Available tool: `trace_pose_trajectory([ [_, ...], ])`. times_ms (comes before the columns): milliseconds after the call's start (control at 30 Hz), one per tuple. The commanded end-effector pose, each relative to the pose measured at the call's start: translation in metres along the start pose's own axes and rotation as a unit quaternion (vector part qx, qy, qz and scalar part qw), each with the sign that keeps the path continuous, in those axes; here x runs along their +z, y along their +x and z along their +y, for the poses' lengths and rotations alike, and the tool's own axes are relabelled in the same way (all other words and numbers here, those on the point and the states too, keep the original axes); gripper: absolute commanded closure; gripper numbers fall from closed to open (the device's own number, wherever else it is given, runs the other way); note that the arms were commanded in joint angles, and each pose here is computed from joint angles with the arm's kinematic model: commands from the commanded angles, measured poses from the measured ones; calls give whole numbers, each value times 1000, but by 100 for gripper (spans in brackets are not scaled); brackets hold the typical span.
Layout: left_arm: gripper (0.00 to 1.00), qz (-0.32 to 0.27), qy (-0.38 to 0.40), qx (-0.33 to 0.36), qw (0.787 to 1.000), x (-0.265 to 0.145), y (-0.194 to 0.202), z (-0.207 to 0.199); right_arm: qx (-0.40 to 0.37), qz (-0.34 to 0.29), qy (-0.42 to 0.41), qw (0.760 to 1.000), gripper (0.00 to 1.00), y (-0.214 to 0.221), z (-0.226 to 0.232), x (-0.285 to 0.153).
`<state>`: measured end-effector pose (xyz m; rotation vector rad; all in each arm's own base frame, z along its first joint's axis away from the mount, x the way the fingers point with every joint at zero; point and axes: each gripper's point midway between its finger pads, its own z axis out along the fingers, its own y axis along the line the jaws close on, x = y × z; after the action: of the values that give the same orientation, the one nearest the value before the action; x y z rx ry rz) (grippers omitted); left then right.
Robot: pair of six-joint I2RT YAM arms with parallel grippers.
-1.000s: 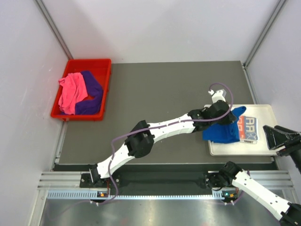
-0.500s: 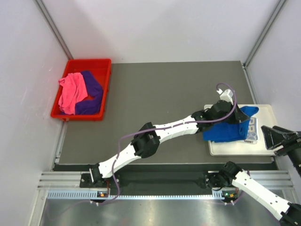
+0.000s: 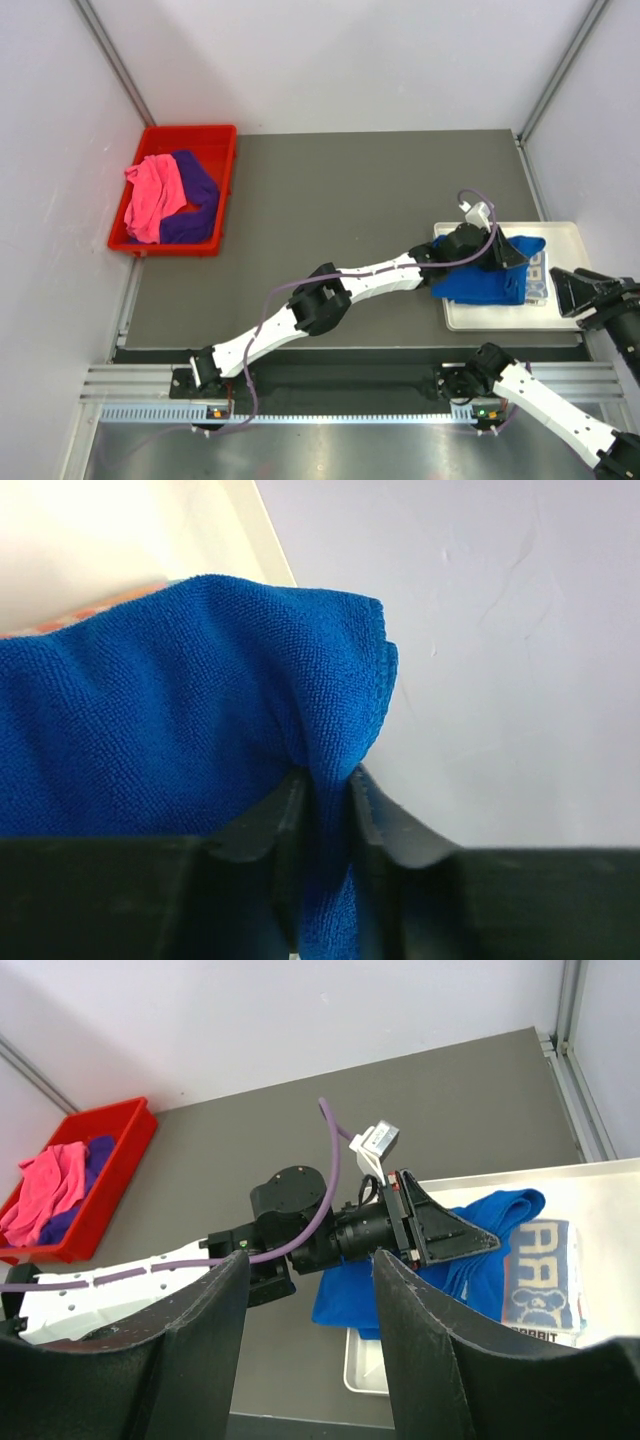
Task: Fold and stack the towels
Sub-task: Neatly place the folded towel into the bin
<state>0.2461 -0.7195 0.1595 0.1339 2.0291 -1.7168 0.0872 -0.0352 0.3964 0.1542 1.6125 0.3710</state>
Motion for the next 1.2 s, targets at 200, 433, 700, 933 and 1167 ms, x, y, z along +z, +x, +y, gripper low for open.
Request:
trace_pose_trajectory([
  [200,41,-25,102,-2,994,-5,-26,-60,5,-3,-1,1000,48,-1,1,3],
  [433,42,-21,100,3,995,-8,-29,-61,4,1,-1,1000,48,1,3,6],
  [700,43,-18,98,60,993,-24,-41,-83,2,4,-1,1000,48,2,6,10],
  [933,45,-22,105,102,989,-61,-64,-108,-13,21,-15,1000,47,11,21,26],
  [1167,46,-53,95,138,984,-124,-93,-103,-26,59,-49,997,44,29,50,50],
])
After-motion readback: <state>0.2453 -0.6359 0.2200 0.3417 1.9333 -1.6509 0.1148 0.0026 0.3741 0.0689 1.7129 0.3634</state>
